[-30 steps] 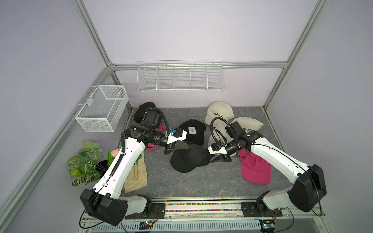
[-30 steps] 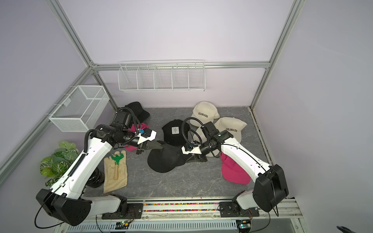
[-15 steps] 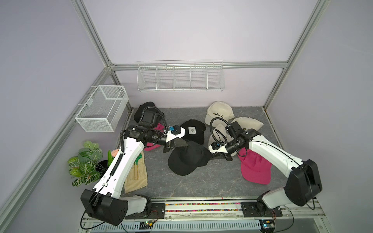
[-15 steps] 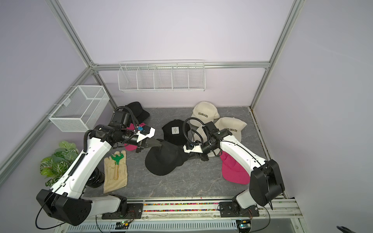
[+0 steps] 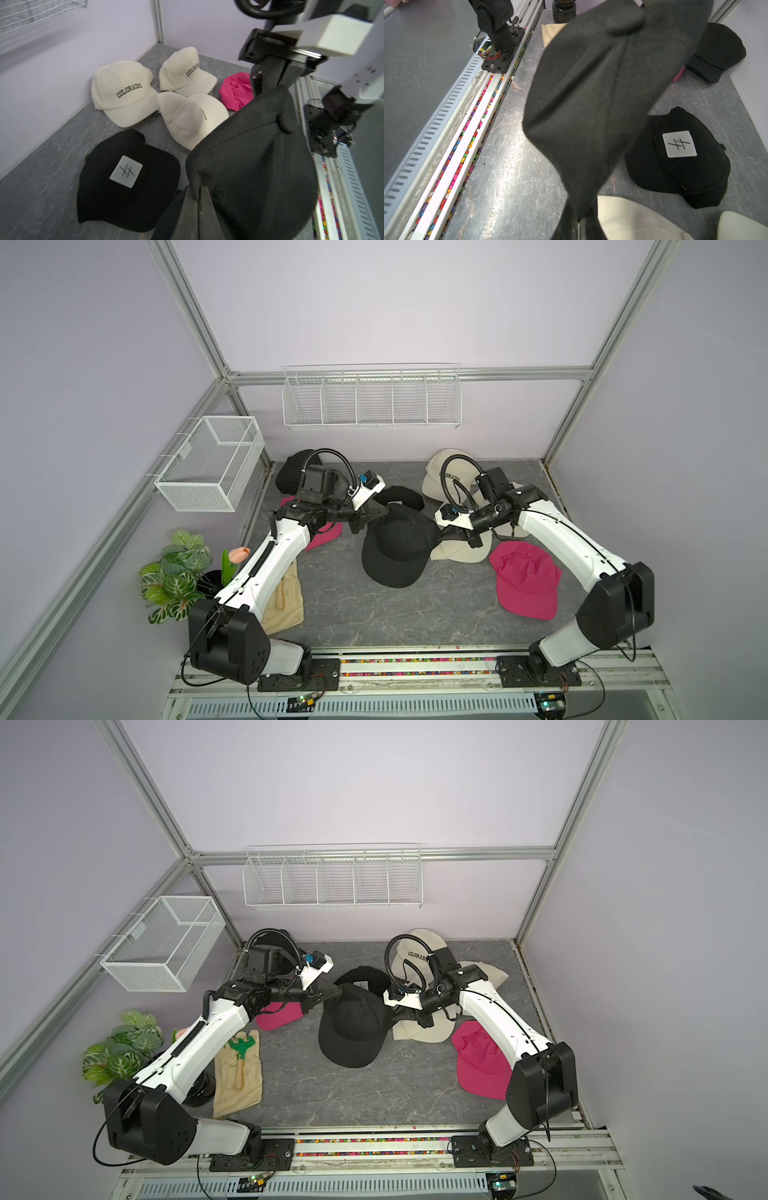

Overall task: Stack the baseball caps by color
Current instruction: Place the baseball cap on the baseball cap.

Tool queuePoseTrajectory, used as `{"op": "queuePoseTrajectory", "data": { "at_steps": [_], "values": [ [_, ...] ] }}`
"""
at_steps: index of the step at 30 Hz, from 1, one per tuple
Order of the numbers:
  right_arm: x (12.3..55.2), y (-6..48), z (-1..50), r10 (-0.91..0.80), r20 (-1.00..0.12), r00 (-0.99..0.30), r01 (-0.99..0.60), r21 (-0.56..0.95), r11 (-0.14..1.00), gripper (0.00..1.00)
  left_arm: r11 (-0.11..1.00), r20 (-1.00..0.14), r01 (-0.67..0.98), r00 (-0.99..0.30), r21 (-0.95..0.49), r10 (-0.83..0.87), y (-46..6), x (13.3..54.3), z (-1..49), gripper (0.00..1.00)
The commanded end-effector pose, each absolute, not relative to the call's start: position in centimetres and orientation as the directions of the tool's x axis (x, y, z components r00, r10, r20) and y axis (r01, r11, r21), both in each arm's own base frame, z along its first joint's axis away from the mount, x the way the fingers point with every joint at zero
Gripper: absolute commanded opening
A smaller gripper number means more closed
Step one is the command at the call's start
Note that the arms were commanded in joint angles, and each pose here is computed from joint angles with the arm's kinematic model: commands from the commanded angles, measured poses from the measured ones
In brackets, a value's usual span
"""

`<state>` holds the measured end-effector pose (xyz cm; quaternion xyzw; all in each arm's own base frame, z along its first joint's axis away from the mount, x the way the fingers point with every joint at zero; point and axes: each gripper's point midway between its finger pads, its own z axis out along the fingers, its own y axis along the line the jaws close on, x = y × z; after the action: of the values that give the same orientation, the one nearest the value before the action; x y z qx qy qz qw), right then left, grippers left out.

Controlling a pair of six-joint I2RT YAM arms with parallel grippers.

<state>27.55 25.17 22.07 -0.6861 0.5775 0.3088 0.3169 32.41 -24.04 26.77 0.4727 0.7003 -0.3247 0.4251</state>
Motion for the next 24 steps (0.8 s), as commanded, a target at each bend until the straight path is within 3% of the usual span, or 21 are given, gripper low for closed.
{"op": "queuePoseTrajectory", "data": {
  "at_steps": [1,3,10,24],
  "values": [
    [29.3,24.8,22.3,-0.616,-0.784,0.075,-0.996,-0.026,-0.088,0.07,0.568,-0.905,0.818,-0.308,-0.093,0.295,-23.1,37.5,27.3,0.00],
    [31.0,24.9,22.1,-0.636,-0.769,0.062,-0.998,-0.031,-0.059,0.07,0.634,-0.902,0.754,-0.378,-0.170,0.207,-23.0,39.4,27.2,0.00],
    [36.6,25.6,21.8,-0.686,-0.725,-0.061,-0.996,0.000,0.088,0.07,0.666,-0.878,0.682,-0.471,-0.302,0.084,-23.6,41.6,26.9,0.00],
    [44.0,26.3,20.5,-0.739,-0.650,-0.178,-0.973,0.003,0.231,0.07,0.696,-0.834,0.665,-0.524,-0.272,0.175,-24.2,45.4,23.6,0.00]
  ]
}}
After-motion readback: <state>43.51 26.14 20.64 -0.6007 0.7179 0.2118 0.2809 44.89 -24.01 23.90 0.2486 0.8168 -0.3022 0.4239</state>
